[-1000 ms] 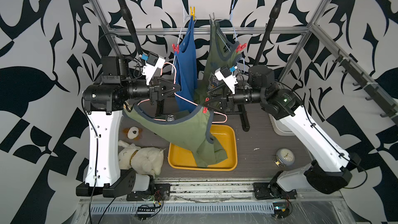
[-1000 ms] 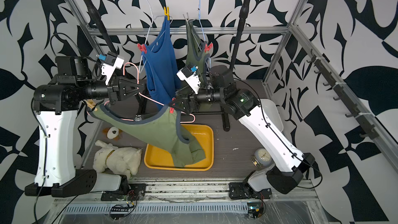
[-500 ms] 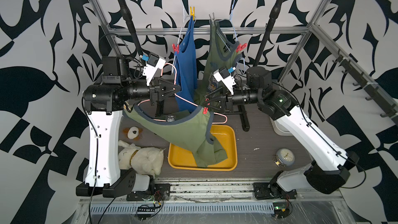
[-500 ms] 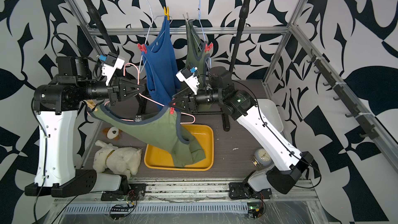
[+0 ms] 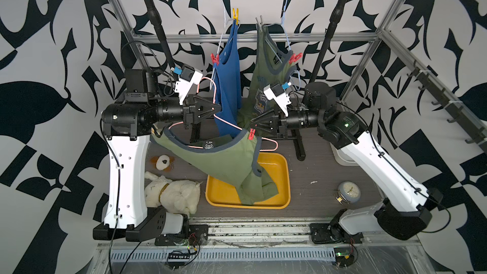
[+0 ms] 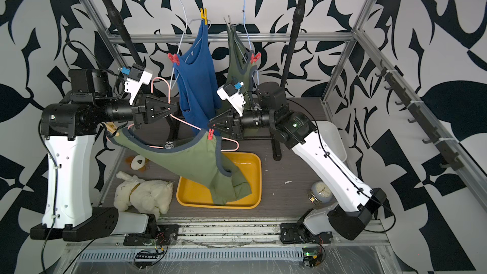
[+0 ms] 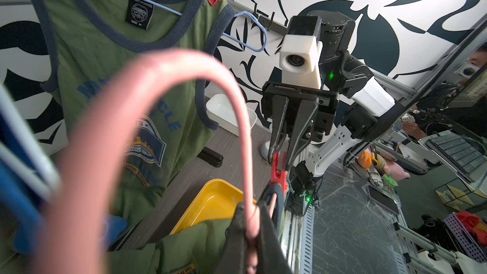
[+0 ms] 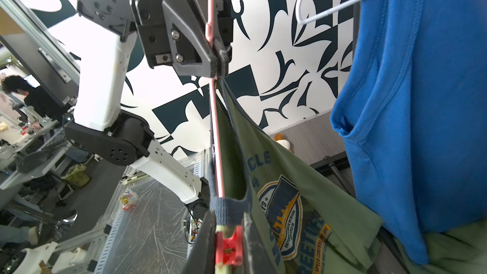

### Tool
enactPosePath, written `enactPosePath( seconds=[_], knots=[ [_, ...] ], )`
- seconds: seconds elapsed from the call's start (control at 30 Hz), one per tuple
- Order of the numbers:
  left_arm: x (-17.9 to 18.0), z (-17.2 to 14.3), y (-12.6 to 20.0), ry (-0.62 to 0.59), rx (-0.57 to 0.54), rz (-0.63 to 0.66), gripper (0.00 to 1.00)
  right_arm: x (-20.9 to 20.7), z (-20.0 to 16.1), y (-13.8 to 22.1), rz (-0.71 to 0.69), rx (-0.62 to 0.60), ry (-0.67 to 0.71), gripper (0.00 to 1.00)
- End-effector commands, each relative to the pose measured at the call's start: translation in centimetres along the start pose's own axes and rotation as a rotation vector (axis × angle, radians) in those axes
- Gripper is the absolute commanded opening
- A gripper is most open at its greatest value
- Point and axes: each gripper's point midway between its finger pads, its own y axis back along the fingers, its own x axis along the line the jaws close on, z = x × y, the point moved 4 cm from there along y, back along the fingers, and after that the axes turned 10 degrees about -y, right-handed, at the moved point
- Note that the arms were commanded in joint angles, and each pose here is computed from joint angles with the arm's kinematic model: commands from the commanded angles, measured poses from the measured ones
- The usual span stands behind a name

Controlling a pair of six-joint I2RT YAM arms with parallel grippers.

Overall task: Remove the clothespins securing tank tops to the hanger
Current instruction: Remove the clothespin from the hanger.

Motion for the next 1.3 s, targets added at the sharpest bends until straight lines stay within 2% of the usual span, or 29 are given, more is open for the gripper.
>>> enactPosePath(
  seconds=[0.0, 0.23, 0.4, 0.53, 0.67, 0.8, 0.9, 1.1, 1.27],
  knots=[
    [-1.2, 0.4, 0.3, -0.019, -0.019, -0.026, 0.0, 1.4, 1.0, 0.9, 0.03, -0.051, 0.058, 0.12],
    [-0.9, 0.0, 0.1, -0.011, -0.013, -0.024, 0.0, 1.6, 1.8, 1.3, 0.0, -0.098, 0.075, 0.04],
    [-0.4, -0.4, 0.0, -0.017, 0.001, -0.002, 0.0, 1.3, 2.5, 3.4, -0.134, -0.168, 0.081, 0.0],
    [-0.3, -0.4, -0.2, -0.022, 0.002, -0.006, 0.0, 0.9, 1.3, 5.5, -0.247, -0.163, 0.062, 0.0],
    [-0.3, -0.4, -0.4, -0.022, 0.003, -0.012, 0.0, -1.9, -1.8, 8.1, -0.495, -0.145, -0.016, 0.0],
    [-0.3, -0.4, -0.7, -0.024, 0.006, -0.025, 0.0, -6.7, -6.0, 10.8, -0.791, -0.094, -0.146, 0.0],
    [-0.3, -0.4, -1.0, -0.026, 0.008, -0.036, 0.0, -9.9, -8.6, 12.5, -0.941, -0.084, -0.239, 0.0],
    [-0.6, -0.5, -1.3, -0.032, 0.009, -0.053, 0.0, -16.2, -11.6, 17.8, -1.226, -0.187, -0.411, 0.0],
    [-1.1, -0.6, -1.4, -0.04, 0.011, -0.062, 0.0, -19.4, -12.5, 21.4, -1.382, -0.289, -0.454, 0.0]
  ],
)
